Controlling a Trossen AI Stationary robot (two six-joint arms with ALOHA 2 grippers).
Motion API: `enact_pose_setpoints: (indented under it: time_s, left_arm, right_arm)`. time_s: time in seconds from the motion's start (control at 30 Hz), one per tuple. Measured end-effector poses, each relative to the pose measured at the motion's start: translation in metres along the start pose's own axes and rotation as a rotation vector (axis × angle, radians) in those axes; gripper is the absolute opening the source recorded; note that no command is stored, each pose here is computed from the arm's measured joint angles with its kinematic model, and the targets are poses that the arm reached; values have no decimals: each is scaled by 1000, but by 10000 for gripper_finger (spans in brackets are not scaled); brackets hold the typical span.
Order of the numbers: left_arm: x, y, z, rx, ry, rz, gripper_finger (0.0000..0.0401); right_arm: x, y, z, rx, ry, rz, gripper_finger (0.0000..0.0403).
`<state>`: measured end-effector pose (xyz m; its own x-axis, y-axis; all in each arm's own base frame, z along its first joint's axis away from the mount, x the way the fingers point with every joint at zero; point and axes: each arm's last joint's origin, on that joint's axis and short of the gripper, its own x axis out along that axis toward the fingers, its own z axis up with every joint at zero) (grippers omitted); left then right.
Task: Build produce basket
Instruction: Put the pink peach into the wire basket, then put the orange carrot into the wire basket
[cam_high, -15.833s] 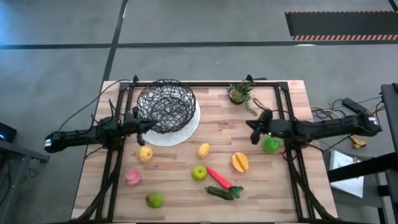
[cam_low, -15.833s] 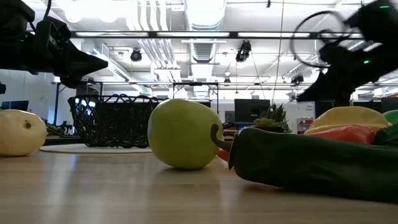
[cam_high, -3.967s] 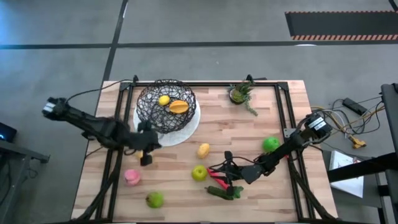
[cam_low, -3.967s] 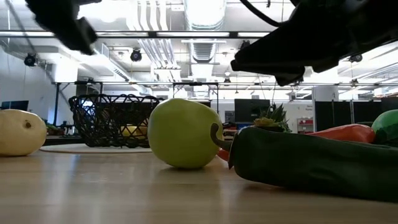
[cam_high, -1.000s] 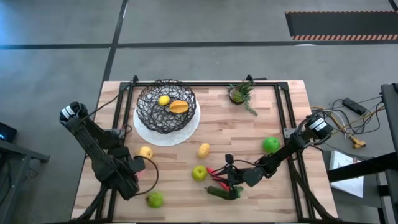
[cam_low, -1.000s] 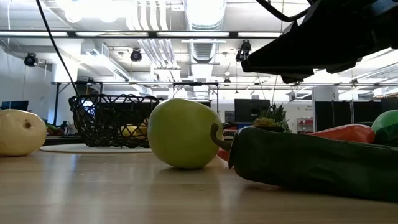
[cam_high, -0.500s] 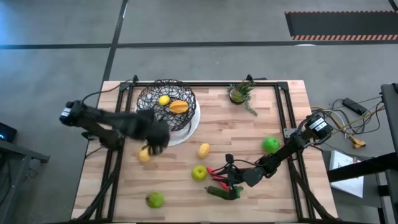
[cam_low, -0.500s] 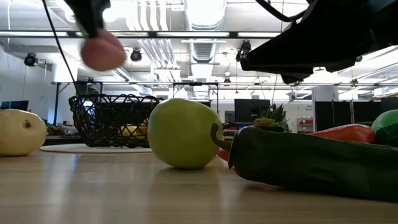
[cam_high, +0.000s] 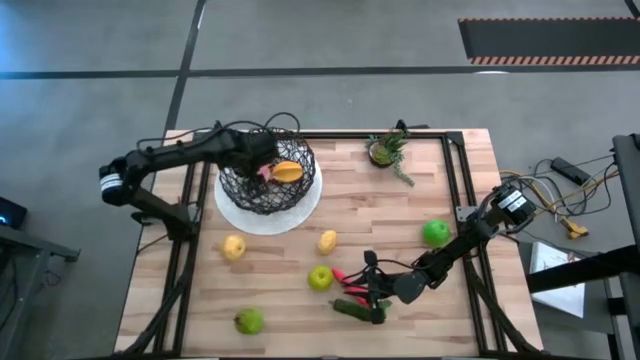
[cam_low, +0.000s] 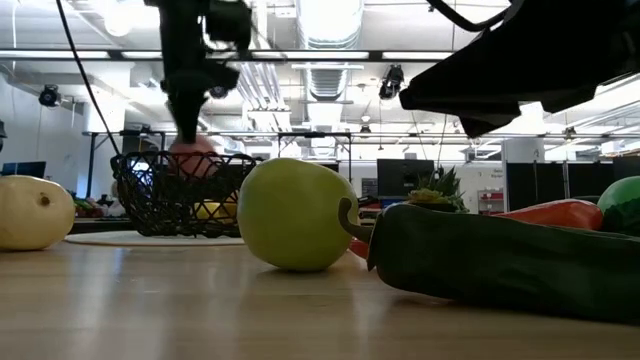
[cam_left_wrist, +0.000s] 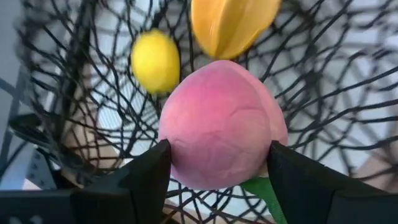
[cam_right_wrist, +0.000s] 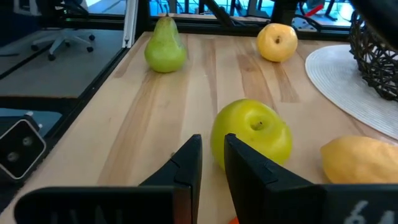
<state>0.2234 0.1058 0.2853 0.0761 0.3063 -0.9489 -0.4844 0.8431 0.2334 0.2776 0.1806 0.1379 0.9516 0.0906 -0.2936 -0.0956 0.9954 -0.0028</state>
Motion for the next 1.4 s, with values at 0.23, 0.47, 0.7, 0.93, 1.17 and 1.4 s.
enact_pose_setpoints:
  time_s: [0.23, 0.47, 0.7, 0.93, 1.17, 1.4]
  left_arm:
    - [39, -1, -15, -3, 75, -4, 230]
    - [54, -3, -19, -3, 54, 49, 230]
    - [54, 7, -12, -57, 2, 80, 263]
    - [56, 15, -12, -96, 1, 84, 310]
    - [29, 7, -4, -161, -86, 77, 313]
    - [-10, -41, -26, -188, -326, 115, 313]
  right_arm:
    - [-1, 1, 0, -1, 0, 3, 57]
    - [-1, 1, 0, -7, 0, 3, 57]
    - [-1, 1, 0, -8, 0, 3, 57]
    - [-1, 2, 0, -3, 2, 6, 57]
    - [-1, 2, -1, -5, 4, 6, 57]
    - [-1, 1, -5, -33, 45, 0, 57]
